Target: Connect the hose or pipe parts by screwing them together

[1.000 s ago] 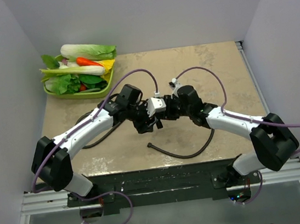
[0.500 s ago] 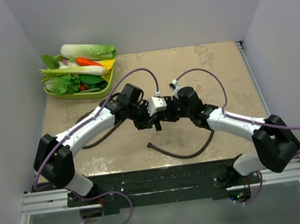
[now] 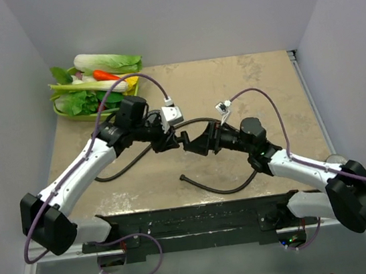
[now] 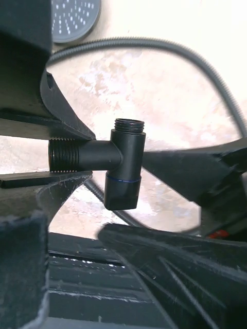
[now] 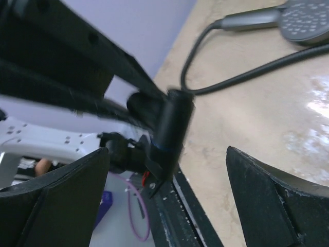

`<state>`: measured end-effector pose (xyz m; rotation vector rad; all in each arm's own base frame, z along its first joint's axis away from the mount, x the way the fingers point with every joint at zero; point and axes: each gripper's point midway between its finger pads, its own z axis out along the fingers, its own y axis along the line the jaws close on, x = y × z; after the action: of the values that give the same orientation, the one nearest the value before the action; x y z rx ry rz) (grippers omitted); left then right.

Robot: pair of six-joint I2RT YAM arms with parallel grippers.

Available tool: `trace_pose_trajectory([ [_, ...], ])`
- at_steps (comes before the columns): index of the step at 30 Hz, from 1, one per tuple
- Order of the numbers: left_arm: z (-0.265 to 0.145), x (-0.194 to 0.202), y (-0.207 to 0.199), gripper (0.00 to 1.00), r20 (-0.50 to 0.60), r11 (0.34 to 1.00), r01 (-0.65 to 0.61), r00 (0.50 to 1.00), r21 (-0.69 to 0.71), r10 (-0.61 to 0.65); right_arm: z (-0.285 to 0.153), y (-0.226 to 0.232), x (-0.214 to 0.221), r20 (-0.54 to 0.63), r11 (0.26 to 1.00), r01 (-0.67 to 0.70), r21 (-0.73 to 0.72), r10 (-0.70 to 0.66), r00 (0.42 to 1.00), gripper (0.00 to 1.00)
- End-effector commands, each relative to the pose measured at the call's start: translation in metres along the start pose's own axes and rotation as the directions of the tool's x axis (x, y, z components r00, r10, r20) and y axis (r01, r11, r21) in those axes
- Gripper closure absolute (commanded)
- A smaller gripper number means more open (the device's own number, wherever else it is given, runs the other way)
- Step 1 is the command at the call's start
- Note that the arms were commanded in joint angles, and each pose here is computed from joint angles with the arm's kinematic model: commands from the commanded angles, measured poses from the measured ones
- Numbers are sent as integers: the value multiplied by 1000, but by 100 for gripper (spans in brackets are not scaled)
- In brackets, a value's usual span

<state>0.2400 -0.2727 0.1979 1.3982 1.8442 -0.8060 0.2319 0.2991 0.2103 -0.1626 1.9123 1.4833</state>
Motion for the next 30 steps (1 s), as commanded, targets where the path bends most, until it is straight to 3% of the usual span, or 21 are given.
trace_pose_trajectory([
  [1,-34,-52,-17,100,222,995,-61,974,77,42,-14,42,-13,58,970,55,-239,-42,997,1],
  [6,-41,-52,-31,100,233,990,-72,971,122,42,-15,60,-31,95,942,28,-335,4,995,9],
  [12,-44,-52,-34,100,225,991,-88,972,97,64,-20,88,-48,119,858,-31,-513,107,987,33],
  [16,-46,-55,-30,100,227,993,-96,971,71,78,-18,84,-41,59,811,-107,-575,172,983,50],
  [21,-44,-51,-30,100,220,993,-92,973,69,75,-21,86,-42,45,786,-138,-602,206,977,52],
  [30,-41,-50,-28,100,221,995,-80,973,56,65,-23,99,-54,92,774,-93,-627,192,977,45],
])
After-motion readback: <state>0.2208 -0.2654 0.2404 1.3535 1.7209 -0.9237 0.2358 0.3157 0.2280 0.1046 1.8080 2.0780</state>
